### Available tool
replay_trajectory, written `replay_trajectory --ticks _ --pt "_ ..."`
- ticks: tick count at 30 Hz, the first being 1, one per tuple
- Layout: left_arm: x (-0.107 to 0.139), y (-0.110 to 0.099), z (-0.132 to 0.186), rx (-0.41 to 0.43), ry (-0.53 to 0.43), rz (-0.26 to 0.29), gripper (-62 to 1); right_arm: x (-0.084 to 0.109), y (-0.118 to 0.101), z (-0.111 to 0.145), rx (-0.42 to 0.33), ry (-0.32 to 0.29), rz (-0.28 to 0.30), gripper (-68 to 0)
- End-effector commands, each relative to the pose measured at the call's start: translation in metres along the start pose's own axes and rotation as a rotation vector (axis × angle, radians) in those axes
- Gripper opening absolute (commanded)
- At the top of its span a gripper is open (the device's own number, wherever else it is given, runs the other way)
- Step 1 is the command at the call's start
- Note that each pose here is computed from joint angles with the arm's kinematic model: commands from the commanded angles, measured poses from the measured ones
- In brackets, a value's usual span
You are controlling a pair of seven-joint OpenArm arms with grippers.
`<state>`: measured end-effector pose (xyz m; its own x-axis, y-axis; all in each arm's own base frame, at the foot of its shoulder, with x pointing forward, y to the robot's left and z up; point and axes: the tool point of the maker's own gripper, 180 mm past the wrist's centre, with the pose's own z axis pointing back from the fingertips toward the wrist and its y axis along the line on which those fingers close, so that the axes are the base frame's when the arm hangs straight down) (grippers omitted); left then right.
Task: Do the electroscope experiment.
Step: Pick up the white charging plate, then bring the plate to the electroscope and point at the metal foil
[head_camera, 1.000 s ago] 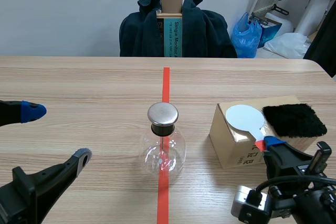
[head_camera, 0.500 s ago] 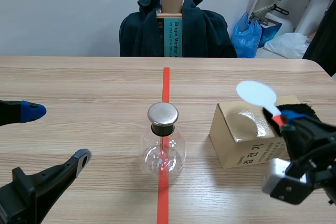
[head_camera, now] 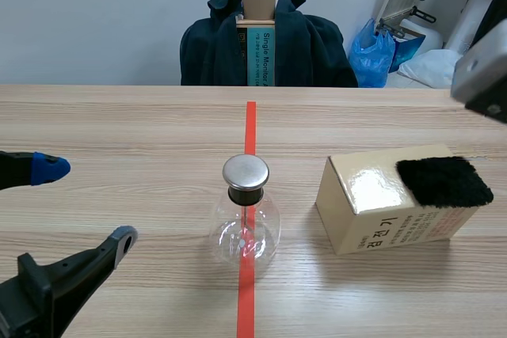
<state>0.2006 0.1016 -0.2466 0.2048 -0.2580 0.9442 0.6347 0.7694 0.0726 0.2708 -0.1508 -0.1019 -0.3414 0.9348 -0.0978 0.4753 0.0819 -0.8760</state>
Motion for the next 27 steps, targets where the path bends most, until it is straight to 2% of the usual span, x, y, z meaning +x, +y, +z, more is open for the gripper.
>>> replay_trajectory --ticks 1,7,13,16,18,20,23,27 --pt "0.007 -0.002 -0.001 -0.017 -0.022 -0.004 1.4 0.0 -0.022 -0.005 -0.094 -0.004 0.016 -66.9" --pt "0.001 -0.001 0.001 -0.047 0.003 -0.02 1.4 0.008 -0.045 -0.012 -0.159 -0.026 0.016 -66.9" --pt "-0.01 0.002 0.003 -0.091 0.034 -0.035 1.4 0.016 -0.061 -0.016 -0.207 -0.046 -0.013 -66.9" --pt "-0.015 -0.002 0.004 -0.128 0.034 -0.038 -17.7 0.02 -0.068 -0.017 -0.226 -0.06 -0.027 -66.9" --pt "-0.019 -0.003 0.002 -0.148 0.04 -0.034 -27.8 0.027 -0.069 -0.017 -0.229 -0.097 -0.029 -66.9" --pt "-0.024 -0.004 -0.002 -0.163 0.045 -0.026 -34.7 0.036 -0.068 -0.016 -0.226 -0.134 -0.035 -66.9" --pt "-0.029 -0.003 -0.013 -0.179 0.042 -0.021 -41.9 0.047 -0.063 -0.014 -0.214 -0.167 -0.06 -66.9" --pt "-0.032 -0.005 -0.029 -0.206 0.009 -0.005 -56.0 0.068 -0.044 -0.011 -0.132 -0.214 -0.116 -66.9"
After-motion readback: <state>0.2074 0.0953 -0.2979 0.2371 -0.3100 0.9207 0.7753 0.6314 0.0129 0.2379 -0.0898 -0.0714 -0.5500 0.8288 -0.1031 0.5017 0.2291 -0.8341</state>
